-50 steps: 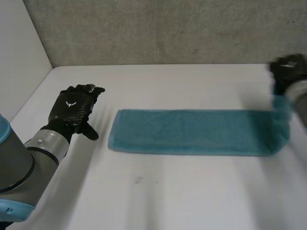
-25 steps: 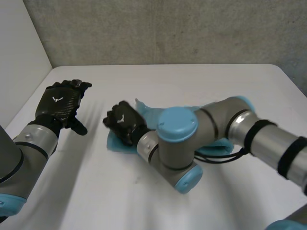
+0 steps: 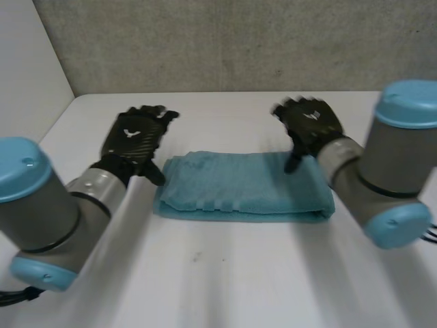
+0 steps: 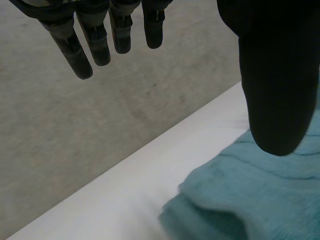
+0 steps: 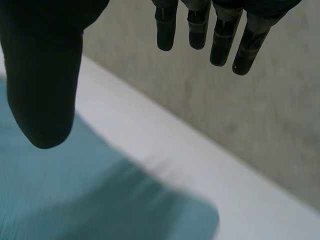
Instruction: Fold the laundry
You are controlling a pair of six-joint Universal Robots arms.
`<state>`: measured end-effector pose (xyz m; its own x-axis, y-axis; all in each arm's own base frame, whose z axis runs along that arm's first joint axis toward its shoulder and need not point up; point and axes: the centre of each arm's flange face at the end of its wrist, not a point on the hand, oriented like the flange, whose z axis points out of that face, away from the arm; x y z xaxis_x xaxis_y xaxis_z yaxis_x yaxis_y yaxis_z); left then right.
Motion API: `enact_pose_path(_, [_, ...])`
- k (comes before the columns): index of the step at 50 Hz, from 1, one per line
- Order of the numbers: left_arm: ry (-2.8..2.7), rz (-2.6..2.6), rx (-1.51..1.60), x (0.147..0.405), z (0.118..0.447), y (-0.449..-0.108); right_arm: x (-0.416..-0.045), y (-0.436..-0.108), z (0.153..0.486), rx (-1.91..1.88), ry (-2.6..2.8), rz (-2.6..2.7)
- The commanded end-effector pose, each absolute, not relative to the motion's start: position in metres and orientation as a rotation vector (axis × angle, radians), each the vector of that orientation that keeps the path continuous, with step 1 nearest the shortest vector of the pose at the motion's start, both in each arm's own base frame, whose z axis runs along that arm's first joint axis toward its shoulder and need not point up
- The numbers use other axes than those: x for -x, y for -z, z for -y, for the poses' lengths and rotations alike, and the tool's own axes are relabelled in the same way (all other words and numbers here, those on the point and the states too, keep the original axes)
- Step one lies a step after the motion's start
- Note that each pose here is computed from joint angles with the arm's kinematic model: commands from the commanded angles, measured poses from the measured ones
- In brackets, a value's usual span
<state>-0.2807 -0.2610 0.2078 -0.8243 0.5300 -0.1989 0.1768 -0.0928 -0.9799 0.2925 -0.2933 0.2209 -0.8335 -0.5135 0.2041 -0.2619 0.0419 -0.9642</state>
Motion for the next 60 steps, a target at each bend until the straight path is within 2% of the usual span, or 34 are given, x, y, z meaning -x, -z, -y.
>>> enact_pose_path(1, [-1.937,1.885,0.859,0.319,0.267,-0.187,-0.244,-0.179,0.294,0.77,1.689,-2.291])
enact_pose_path(3, [-1.928,1.894,0.862,0.322,0.271,-0.181,-0.234,-0.165,0.294,0.759,1.654,-2.292])
enact_pose_path(11, [-1.901,1.923,0.869,0.326,0.275,-0.17,-0.227,-0.145,0.292,0.749,1.695,-2.267])
enact_pose_path(21, [-1.972,1.99,0.78,0.311,0.273,-0.181,-0.211,-0.127,0.309,0.71,1.688,-2.33])
enact_pose_path(28, [-2.016,2.013,0.727,0.29,0.265,-0.197,-0.198,-0.132,0.326,0.684,1.745,-2.367])
enact_pose_path(36, [-2.043,2.038,0.693,0.268,0.259,-0.206,-0.194,-0.159,0.346,0.771,1.93,-2.35])
enact_pose_path(38, [-2.055,2.043,0.683,0.264,0.26,-0.208,-0.218,-0.187,0.342,0.832,2.028,-2.254])
enact_pose_path(39, [-2.065,2.047,0.669,0.261,0.262,-0.21,-0.218,-0.188,0.342,0.832,2.028,-2.254])
enact_pose_path(41, [-2.071,2.051,0.662,0.258,0.262,-0.211,-0.271,-0.219,0.317,0.939,2.079,-2.046])
enact_pose_path(42, [-2.078,2.051,0.653,0.256,0.263,-0.213,-0.271,-0.219,0.316,0.94,2.079,-2.045])
enact_pose_path(43, [-2.078,2.051,0.653,0.256,0.263,-0.213,-0.296,-0.226,0.303,0.986,2.071,-1.953])
enact_pose_path(44, [-2.08,2.05,0.649,0.255,0.262,-0.214,-0.296,-0.227,0.303,0.986,2.071,-1.952])
enact_pose_path(45, [-2.086,2.052,0.643,0.254,0.263,-0.215,-0.314,-0.227,0.291,1.029,2.051,-1.894])
enact_pose_path(46, [-2.086,2.052,0.643,0.254,0.263,-0.215,-0.335,-0.22,0.276,1.094,2.011,-1.837])
enact_pose_path(47, [-2.094,2.052,0.633,0.252,0.264,-0.216,-0.336,-0.22,0.276,1.094,2.011,-1.837])
enact_pose_path(49, [-2.098,2.05,0.629,0.252,0.264,-0.217,-0.372,-0.201,0.244,1.194,1.917,-1.749])
enact_pose_path(50, [-2.102,2.049,0.625,0.252,0.264,-0.218,-0.372,-0.201,0.244,1.195,1.917,-1.748])
enact_pose_path(52, [-2.107,2.045,0.62,0.251,0.265,-0.22,-0.4,-0.179,0.21,1.305,1.813,-1.668])
enact_pose_path(53, [-2.106,2.045,0.619,0.251,0.265,-0.22,-0.4,-0.179,0.21,1.306,1.812,-1.668])
enact_pose_path(55, [-2.105,2.042,0.614,0.252,0.264,-0.22,-0.411,-0.154,0.188,1.395,1.71,-1.648])
enact_pose_path(58, [-2.104,2.038,0.606,0.252,0.265,-0.221,-0.413,-0.137,0.185,1.431,1.67,-1.671])
enact_pose_path(60, [-2.101,2.02,0.586,0.254,0.266,-0.224,-0.413,-0.139,0.187,1.428,1.683,-1.673])
